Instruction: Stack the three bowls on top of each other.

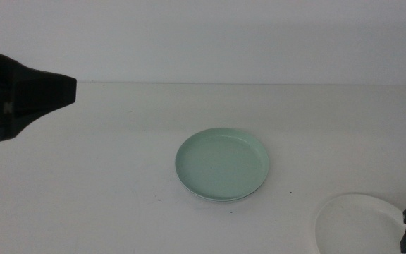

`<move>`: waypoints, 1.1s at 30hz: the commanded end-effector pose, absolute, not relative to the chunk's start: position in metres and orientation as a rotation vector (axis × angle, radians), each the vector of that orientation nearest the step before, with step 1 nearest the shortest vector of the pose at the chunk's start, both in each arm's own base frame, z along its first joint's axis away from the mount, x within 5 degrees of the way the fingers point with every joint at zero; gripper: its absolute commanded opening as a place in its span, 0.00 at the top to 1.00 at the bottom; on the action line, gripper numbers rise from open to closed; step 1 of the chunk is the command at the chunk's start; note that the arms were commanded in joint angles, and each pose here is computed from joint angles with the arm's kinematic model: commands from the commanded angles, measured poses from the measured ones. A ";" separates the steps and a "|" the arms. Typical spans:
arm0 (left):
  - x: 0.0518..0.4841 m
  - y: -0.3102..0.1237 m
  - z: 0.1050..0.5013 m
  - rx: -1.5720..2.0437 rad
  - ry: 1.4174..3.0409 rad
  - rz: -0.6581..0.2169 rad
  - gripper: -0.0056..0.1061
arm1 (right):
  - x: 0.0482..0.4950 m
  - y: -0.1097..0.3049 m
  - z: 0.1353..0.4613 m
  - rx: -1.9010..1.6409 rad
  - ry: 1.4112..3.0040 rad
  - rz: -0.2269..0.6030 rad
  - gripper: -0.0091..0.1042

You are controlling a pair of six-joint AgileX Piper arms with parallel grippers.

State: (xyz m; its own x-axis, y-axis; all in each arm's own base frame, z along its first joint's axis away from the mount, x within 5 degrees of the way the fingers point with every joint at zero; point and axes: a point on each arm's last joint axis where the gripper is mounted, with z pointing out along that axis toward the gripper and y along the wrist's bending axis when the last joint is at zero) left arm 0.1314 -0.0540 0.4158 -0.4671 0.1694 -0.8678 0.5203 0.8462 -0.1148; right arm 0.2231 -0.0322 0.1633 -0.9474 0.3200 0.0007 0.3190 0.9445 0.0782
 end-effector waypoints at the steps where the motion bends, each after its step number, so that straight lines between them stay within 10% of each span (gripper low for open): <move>1: 0.131 -0.054 0.416 0.491 2.040 -0.455 0.11 | 0.227 -0.035 0.153 0.519 3.091 0.123 0.18; 12: 0.131 -0.054 0.416 0.491 2.040 -0.455 0.11 | 0.232 -0.036 0.140 0.558 3.112 0.108 0.93; 23: 0.131 -0.054 0.416 0.491 2.040 -0.455 0.11 | 0.233 -0.041 0.200 0.512 3.102 0.042 0.94; 33: 0.131 -0.054 0.416 0.491 2.040 -0.455 0.11 | 0.283 0.018 0.275 0.300 2.941 0.352 0.94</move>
